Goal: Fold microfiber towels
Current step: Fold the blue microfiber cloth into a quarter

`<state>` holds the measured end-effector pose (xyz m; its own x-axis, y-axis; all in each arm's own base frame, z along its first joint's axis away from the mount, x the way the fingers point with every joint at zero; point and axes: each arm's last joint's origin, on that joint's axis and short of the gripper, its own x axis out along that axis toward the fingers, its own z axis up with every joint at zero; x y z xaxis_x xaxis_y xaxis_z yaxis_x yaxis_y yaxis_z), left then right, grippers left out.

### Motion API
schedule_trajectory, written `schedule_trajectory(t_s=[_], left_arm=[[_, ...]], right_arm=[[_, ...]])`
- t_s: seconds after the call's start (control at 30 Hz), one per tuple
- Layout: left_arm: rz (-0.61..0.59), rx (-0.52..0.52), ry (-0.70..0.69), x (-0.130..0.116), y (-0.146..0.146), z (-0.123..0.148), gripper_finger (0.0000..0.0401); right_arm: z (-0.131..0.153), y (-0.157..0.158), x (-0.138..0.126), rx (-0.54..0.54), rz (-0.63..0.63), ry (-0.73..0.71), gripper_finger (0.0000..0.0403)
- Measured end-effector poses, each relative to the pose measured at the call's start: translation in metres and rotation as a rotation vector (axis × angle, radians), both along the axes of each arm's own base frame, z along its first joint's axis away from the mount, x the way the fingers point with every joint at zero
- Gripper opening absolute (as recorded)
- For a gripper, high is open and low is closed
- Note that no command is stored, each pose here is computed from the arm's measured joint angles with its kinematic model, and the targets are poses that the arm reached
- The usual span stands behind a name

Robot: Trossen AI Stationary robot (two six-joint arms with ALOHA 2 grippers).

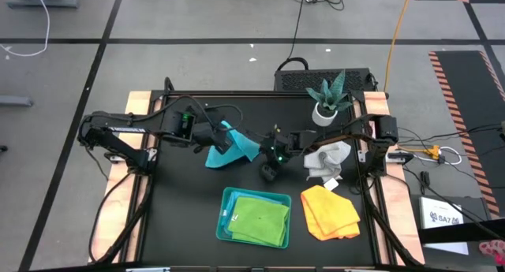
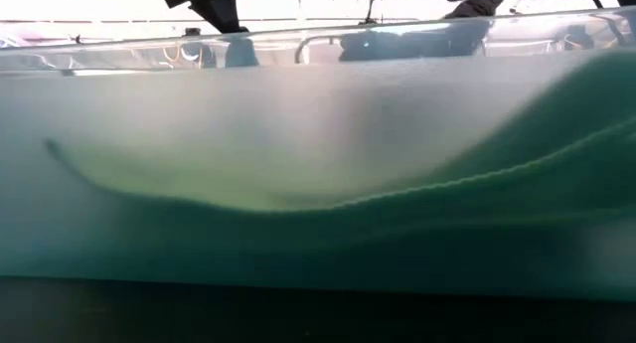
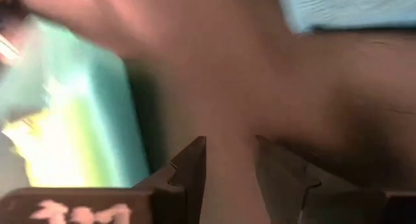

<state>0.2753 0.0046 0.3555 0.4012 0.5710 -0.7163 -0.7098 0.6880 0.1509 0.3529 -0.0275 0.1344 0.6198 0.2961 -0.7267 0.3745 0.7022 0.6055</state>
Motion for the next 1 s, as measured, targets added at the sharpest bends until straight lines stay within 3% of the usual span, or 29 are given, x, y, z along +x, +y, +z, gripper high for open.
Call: schedule_trajectory(t_s=[0.27,0.43,0.6,0.77,0.9,1.0], left_arm=[[0.007,-0.004,-0.008,0.0,0.0,0.0,0.0002],[-0.018,0.009,-0.016,0.002,0.0,0.001,0.0004],[-0.032,0.017,-0.008,0.003,0.0,0.001,0.0003],[-0.035,0.019,-0.006,0.003,0.0,0.001,0.0002],[-0.035,0.018,-0.006,0.003,0.0,0.001,0.0004],[-0.037,0.014,-0.006,0.003,0.0,0.001,0.0002]], right_arm=[[-0.002,-0.003,-0.001,0.113,-0.327,-0.309,0.0117],[-0.001,-0.002,-0.002,0.14,-0.402,-0.331,0.0116],[-0.002,0.006,-0.001,0.125,-0.388,-0.331,0.0116],[0.001,0.012,0.002,0.022,-0.292,-0.353,0.0116],[0.013,0.017,0.015,-0.13,-0.164,-0.301,0.0116],[0.024,0.024,0.024,-0.321,-0.051,-0.191,0.0116]])
